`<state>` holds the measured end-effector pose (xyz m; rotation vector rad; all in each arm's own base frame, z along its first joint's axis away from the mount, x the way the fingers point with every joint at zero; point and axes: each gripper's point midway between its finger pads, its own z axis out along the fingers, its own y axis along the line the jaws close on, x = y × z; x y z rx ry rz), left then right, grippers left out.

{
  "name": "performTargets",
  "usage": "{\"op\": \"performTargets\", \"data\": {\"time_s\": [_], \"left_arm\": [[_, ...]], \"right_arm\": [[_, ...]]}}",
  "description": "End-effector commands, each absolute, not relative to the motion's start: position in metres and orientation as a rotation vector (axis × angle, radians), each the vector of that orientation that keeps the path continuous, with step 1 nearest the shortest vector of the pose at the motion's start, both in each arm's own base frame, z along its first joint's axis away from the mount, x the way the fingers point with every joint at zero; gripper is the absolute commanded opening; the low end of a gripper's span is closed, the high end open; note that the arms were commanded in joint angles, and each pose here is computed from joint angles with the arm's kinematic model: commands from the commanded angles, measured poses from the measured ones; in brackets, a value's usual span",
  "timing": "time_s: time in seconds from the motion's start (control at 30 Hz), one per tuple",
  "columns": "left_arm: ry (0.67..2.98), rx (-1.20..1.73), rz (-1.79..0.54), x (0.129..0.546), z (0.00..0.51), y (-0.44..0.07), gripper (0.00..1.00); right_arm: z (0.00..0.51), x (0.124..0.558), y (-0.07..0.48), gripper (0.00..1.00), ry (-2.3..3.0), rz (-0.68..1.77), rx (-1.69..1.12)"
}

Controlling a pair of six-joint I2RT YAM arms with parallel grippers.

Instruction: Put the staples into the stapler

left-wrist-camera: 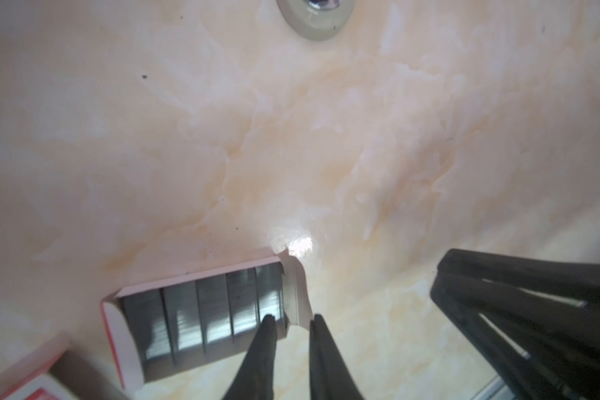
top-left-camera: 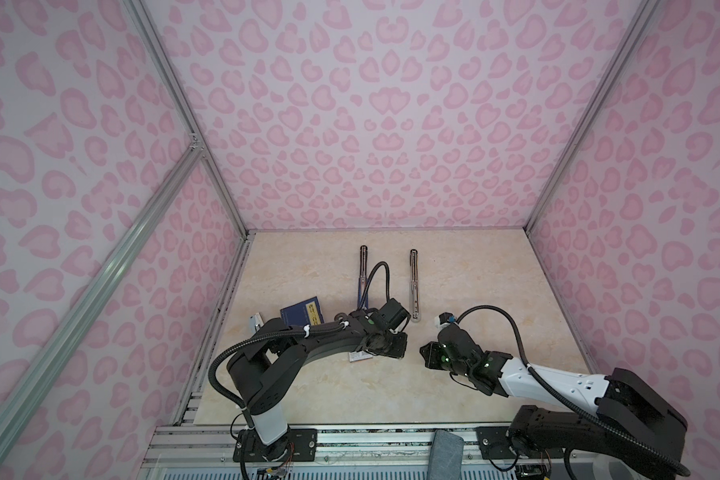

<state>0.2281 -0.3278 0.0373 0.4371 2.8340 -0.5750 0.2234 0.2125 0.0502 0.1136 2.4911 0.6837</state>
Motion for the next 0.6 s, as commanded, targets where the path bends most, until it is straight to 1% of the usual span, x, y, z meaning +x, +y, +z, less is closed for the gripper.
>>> {"op": "performTargets", "data": {"time_s": [0.0, 0.4, 0.57], "left_arm": [[2.854, 0.447, -0.536, 0.229, 0.033, -0.326, 0.21], [2.882, 0.452, -0.479, 0.233, 0.021, -0.326, 0.17], [2.89, 0.46, -0.473, 0.233, 0.017, -0.328, 0.08]], "right_arm": [[0.047, 0.223, 0.203, 0.17, 2.493, 0.654, 0.144], [0.046, 0.223, 0.197, 0.15, 2.492, 0.645, 0.16], [0.045, 0.222, 0.194, 0.15, 2.494, 0.64, 0.169]]}}
